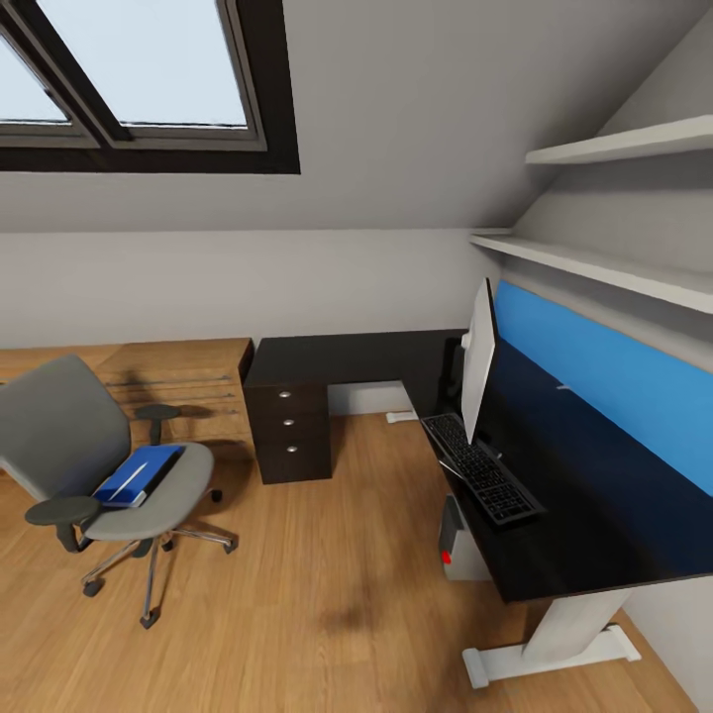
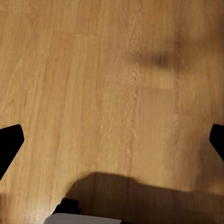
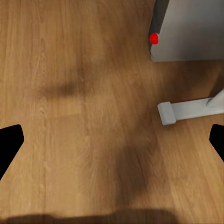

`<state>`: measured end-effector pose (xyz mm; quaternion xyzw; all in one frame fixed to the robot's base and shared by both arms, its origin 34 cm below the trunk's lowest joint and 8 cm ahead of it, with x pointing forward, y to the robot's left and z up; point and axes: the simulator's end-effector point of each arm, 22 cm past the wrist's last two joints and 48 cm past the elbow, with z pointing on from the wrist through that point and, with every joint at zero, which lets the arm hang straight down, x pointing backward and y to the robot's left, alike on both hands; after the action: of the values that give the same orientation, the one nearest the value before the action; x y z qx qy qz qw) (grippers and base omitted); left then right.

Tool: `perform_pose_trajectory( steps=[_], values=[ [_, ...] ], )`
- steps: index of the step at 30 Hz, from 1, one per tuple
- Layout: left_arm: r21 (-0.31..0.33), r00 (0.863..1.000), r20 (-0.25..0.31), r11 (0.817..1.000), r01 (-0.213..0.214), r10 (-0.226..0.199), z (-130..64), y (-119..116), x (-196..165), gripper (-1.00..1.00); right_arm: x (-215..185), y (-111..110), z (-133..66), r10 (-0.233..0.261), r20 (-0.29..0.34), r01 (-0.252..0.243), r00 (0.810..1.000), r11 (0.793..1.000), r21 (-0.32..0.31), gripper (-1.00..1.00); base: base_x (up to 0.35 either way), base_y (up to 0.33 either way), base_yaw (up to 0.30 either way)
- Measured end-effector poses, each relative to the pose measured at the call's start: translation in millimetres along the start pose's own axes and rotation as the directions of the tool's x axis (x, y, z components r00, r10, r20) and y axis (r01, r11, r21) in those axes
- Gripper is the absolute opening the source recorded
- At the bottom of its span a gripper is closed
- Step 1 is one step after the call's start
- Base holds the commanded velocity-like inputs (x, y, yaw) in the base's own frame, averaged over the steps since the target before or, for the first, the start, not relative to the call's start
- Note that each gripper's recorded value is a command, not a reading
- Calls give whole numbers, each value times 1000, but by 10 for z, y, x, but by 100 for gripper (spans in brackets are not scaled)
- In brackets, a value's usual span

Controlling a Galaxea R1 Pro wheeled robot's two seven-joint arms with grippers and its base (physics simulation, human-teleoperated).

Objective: In the bedroom, organize the workspace by keeping the computer under the desk, ensuring the monitor is on the desk, placing the keyboard on the desk next to the monitor, placing the mouse on the desk next to the keyboard, moving the folder from the swivel chair onto the desk next to the mouse, stacking the notebook on top of the folder with the pen on top of the notebook, and positioning the swivel chair next to the desk.

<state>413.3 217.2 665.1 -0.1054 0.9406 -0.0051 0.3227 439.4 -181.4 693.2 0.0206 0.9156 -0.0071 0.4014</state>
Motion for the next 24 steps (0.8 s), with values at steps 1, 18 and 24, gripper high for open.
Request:
perform_pose_trajectory(
  steps=[1,18,24],
  values=[
    [0,1000,0,1000,0,0,-8,0,-1,100,-2,0,-8,0,0,0,1000,1000,0,100,0,0,0],
    [-2,1000,1,1000,0,0,-70,8,-9,100,-20,28,-72,1,1,-1,1000,1000,-5,100,0,0,0],
    [-3,1000,3,1000,1,-1,-69,17,-14,100,-22,15,-69,7,0,-7,1000,1000,4,100,0,0,0]
  ],
)
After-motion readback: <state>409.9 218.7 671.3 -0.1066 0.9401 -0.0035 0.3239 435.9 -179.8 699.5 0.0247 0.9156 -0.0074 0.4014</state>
